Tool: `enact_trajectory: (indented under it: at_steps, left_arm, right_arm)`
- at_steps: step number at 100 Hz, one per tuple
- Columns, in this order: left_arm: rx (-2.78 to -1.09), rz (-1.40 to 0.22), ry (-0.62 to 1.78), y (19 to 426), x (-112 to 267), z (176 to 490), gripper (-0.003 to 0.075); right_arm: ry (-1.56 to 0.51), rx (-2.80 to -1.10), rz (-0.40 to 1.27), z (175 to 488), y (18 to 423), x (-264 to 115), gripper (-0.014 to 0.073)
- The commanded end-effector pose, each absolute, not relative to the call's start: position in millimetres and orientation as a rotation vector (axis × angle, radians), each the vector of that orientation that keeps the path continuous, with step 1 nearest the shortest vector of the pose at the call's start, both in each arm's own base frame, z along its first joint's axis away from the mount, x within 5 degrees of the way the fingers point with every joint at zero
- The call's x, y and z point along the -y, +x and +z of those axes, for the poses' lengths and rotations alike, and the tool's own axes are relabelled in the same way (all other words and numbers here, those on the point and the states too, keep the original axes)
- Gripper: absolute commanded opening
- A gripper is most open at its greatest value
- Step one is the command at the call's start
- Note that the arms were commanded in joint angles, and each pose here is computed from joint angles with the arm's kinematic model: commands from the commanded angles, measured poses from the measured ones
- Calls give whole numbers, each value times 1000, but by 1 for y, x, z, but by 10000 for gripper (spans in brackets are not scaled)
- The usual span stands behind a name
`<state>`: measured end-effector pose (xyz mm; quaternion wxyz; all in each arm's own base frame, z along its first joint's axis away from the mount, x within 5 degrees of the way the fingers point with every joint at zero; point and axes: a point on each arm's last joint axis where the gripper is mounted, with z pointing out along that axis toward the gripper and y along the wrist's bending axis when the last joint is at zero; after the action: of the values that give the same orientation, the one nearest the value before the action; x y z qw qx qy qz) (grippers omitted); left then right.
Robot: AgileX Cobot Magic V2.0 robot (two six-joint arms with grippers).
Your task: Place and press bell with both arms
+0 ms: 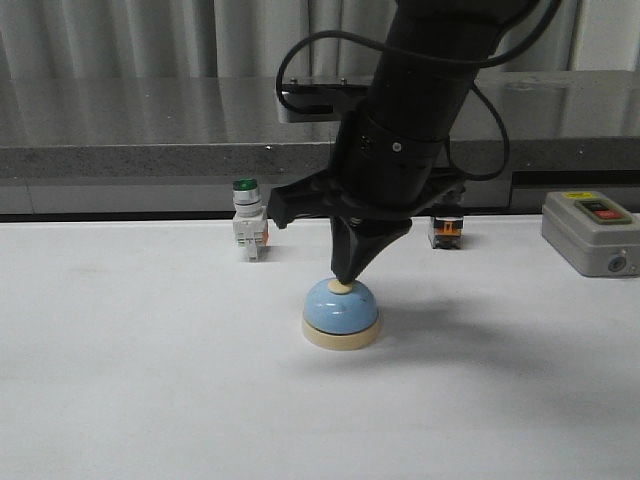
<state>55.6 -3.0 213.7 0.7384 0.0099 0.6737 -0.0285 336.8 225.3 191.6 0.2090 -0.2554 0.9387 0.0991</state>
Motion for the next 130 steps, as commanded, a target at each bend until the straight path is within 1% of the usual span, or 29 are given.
enact_trajectory:
  at_steps: [1,15,36,62,76,89,108,130]
  left_arm:
    - [-1417,-76,10,54,3,208,-20]
    - [-1417,-76,10,54,3,208,-20]
    - [-1417,-76,10,54,3,208,-20]
    - [-1417,-76,10,54,3,208,-20]
    - [-1417,-76,10,54,3,208,-20]
    - [-1417,-76,10,54,3,208,-20]
    - [-1417,-76,10,54,3,208,-20]
    - [-1417,-76,10,54,3,208,-20]
  right_arm:
    - [-700,-2550,302,215,337,-226,-69]
    - [-696,-2521,309,230,333,-223,-69]
    - [-662,-2417,323,272,325,-210,-69]
    - [-572,-2281,282,333,312,-169,-69]
    - [-500,-2234,248,354,299,-139,-69]
    - [-428,-2212,193,359,282,-106,-69]
    - [-274,-2167,124,356,246,-57,-69]
    - [-123,-2055,53,351,195,-19,-69]
